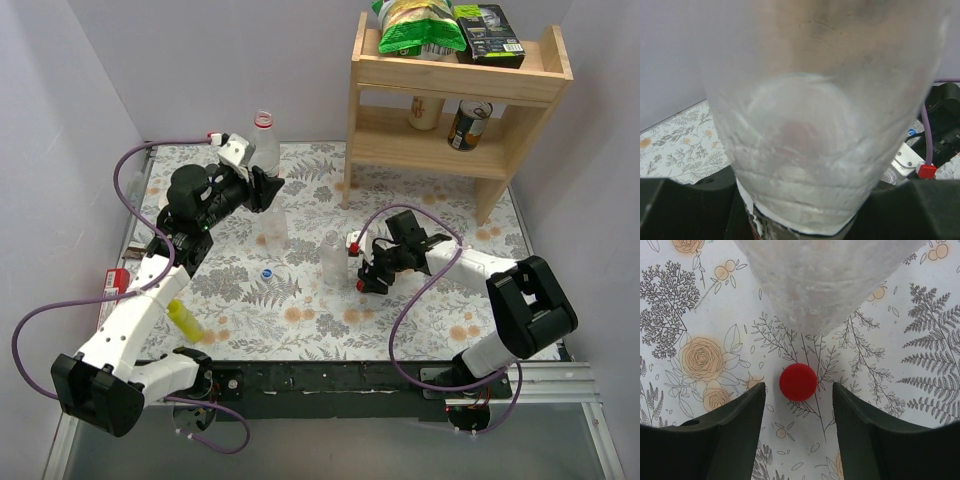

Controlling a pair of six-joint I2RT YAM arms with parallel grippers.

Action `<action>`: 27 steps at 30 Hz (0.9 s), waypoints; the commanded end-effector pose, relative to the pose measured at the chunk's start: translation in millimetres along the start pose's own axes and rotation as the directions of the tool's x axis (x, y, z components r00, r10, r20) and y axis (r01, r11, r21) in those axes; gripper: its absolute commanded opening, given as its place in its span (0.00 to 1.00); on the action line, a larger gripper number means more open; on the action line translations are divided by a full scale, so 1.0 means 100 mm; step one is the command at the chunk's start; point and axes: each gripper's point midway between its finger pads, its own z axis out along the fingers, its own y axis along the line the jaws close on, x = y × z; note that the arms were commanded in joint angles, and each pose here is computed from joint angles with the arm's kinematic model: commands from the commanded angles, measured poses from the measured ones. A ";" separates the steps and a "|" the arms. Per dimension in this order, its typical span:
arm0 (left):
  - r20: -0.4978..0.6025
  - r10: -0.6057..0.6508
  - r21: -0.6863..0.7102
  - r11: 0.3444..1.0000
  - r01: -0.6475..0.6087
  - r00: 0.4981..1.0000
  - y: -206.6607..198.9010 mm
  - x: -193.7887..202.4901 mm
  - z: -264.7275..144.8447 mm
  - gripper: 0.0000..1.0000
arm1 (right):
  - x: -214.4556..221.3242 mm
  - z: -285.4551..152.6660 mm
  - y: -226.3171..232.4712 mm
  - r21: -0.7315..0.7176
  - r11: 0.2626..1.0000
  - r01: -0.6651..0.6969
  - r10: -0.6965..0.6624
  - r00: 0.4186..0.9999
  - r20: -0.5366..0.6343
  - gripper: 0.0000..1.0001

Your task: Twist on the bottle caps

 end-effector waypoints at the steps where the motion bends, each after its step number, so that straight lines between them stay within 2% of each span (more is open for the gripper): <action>1: 0.037 0.014 -0.009 1.000 -0.013 0.999 0.00 -0.10 -0.11 0.00 | 0.03 0.09 0.01 0.003 1.000 0.005 -0.005 1.000 -0.008 0.62; 22: 0.013 0.013 -0.024 1.000 -0.013 1.000 0.06 0.05 -0.09 0.00 | 0.14 0.16 0.03 -0.008 1.000 0.007 -0.007 0.999 -0.032 0.56; 27: 0.009 0.012 -0.024 1.000 -0.012 1.000 0.07 0.07 -0.07 0.00 | 0.20 0.17 0.05 0.000 1.000 0.005 -0.005 0.999 -0.037 0.52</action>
